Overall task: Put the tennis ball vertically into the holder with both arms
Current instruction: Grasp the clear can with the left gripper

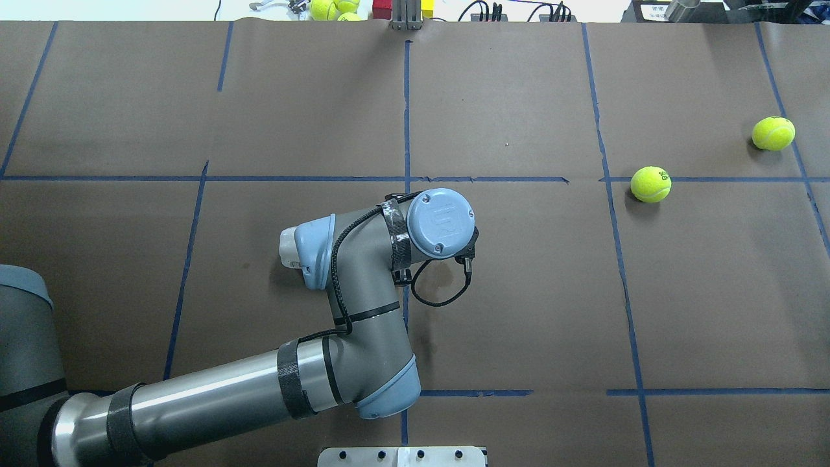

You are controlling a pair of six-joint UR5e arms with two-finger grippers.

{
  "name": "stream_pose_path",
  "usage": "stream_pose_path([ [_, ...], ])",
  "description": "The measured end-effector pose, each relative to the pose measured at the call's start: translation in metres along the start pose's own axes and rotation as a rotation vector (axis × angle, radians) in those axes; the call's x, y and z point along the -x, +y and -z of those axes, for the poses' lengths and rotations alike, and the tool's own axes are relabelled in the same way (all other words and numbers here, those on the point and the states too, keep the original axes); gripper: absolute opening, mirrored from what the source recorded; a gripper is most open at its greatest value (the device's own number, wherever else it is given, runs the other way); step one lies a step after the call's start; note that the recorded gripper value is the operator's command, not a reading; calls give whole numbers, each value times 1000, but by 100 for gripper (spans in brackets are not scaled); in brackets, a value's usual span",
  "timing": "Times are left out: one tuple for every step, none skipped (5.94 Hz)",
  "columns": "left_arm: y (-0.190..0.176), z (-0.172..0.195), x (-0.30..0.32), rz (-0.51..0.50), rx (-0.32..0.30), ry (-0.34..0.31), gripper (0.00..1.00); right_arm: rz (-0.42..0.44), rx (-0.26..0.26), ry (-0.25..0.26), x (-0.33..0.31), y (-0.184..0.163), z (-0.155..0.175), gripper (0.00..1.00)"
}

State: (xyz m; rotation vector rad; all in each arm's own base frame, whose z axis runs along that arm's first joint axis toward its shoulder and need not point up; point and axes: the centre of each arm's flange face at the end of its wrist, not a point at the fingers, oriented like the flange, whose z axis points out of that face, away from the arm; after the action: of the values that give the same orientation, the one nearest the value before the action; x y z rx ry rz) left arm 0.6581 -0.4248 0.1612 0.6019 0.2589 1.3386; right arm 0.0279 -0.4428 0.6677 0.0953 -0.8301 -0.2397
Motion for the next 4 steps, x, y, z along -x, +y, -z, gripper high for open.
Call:
stream_pose_path([
  [0, -5, -1, -2, 6, 2, 100, 1, 1, 0, 0, -1, -1, 100],
  [0, -7, -1, -2, 10, 3, 90, 1, 2, -1, 0, -2, -1, 100],
  [0, -8, -1, -3, 11, 3, 72, 2, 2, -1, 1, -2, -1, 100],
  [1, -8, -1, -3, 11, 3, 58, 2, 2, -1, 1, -3, -1, 100],
])
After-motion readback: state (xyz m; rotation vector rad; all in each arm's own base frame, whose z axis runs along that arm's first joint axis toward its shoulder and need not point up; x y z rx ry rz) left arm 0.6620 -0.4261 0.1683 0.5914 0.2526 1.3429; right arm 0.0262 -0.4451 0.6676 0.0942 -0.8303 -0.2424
